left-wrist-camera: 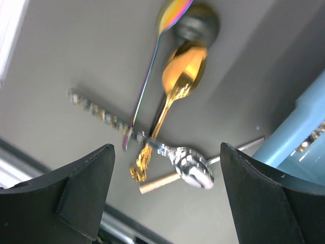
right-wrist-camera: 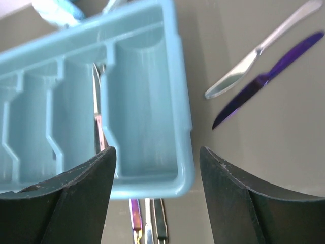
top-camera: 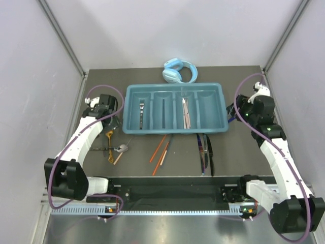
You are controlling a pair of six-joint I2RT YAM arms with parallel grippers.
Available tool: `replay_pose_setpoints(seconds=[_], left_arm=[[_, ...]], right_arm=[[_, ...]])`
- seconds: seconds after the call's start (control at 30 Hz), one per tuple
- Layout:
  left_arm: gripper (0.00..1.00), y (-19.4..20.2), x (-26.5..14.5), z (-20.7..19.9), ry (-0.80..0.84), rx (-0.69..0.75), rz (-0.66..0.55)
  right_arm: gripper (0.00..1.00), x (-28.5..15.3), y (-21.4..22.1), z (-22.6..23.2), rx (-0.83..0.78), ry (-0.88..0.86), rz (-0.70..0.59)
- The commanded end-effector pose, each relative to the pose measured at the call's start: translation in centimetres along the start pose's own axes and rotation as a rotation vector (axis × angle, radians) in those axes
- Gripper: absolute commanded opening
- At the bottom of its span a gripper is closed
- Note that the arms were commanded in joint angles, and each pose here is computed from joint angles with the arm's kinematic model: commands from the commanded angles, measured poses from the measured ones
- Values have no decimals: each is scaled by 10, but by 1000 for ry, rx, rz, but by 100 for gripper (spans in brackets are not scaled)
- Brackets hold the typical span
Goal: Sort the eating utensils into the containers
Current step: Pick up the spoon from the center of the board.
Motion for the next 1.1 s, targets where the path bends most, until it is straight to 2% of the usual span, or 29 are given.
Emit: replay_pose_setpoints(seconds=[0.0, 0.17, 0.27, 0.43, 0.67, 0.8, 0.87, 1.07], left_arm=[[88, 23, -18, 10, -35, -146, 90], [86, 39, -19, 28, -120, -321, 55], [84, 53, -12, 32, -153, -342, 79], [85, 74, 8, 21, -169, -311, 184], [84, 61, 23, 18, -194, -241, 152], [85, 69, 36, 19, -239, -201, 197], [85, 80, 44, 20, -259, -203, 228], [78, 79, 56, 18, -237, -252, 200]], right_arm=[[67, 2, 13, 7, -9, -70, 28], [67, -1, 29, 14, 8, -154, 61], [67, -1, 33, 14, 0, -169, 69], [67, 2, 41, 15, -3, -178, 107], [68, 1, 50, 12, 1, -181, 123], [68, 4, 52, 14, 11, -194, 138], [68, 4, 50, 15, 7, -194, 141], [68, 5, 53, 12, 4, -181, 150]])
Point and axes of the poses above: each gripper's point midway between its finger pads, its own x axis out along the fingers, its own z axis along the line the jaws close on, y = z × x, the point moved 2 cm from there along -x, back along the fingers, and after that the axes turned 10 degrees about x, right-handed, at the moved point
